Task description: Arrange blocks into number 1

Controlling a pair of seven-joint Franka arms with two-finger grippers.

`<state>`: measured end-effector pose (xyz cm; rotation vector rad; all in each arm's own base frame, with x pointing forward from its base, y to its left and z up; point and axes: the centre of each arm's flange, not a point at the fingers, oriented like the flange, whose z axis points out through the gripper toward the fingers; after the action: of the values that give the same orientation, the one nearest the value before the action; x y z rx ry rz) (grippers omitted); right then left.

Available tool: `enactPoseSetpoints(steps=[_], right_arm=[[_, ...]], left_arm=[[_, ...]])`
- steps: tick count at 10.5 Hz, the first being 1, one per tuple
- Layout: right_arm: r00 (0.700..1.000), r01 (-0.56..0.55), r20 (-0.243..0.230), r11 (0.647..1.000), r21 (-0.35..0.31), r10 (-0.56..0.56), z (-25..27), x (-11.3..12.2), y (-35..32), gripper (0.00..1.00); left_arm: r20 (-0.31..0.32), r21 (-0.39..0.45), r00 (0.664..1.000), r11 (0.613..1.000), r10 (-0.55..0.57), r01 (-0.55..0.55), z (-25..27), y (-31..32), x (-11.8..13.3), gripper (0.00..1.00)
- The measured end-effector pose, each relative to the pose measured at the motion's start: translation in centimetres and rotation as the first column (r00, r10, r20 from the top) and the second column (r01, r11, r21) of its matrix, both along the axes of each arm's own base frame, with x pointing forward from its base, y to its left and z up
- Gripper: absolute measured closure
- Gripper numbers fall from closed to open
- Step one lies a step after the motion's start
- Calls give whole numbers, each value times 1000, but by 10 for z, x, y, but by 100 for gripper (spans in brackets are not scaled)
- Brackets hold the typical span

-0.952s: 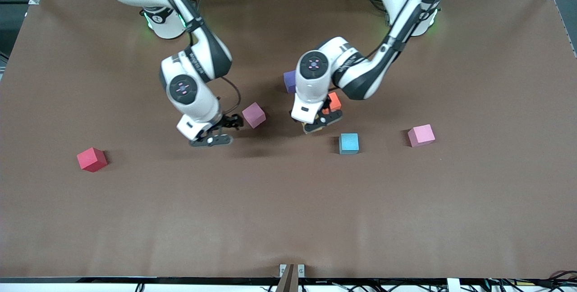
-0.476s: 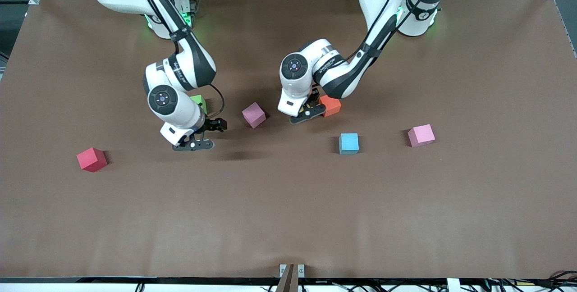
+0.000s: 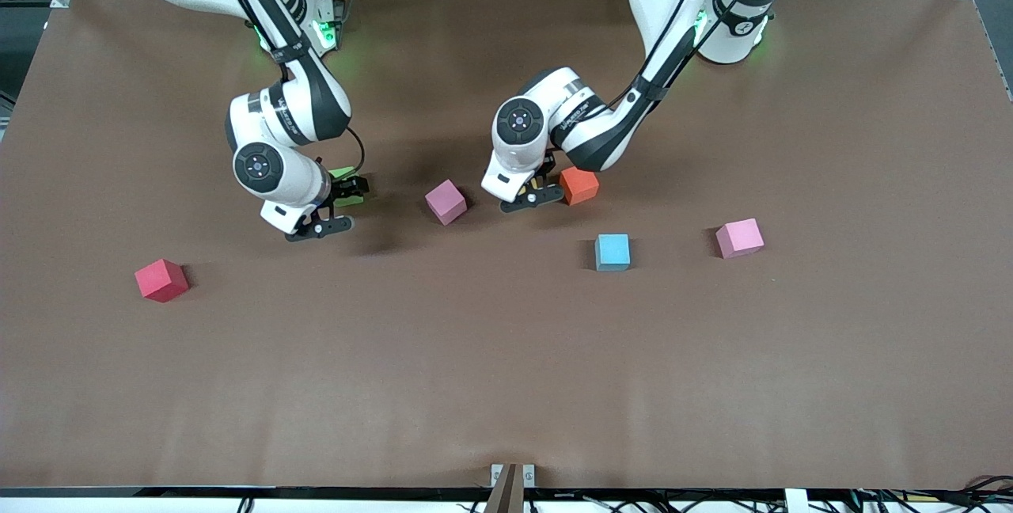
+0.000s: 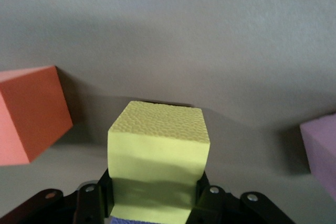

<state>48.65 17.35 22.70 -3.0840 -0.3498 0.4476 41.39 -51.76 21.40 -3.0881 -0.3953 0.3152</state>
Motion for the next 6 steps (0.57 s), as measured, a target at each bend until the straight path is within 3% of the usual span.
enactPoseSetpoints(steps=[6], right_arm=[[999, -13, -40, 1000, -11, 12, -14, -17, -2, 0]], left_arm=[[-32, 8, 998, 998, -57, 57, -10, -16, -36, 41]])
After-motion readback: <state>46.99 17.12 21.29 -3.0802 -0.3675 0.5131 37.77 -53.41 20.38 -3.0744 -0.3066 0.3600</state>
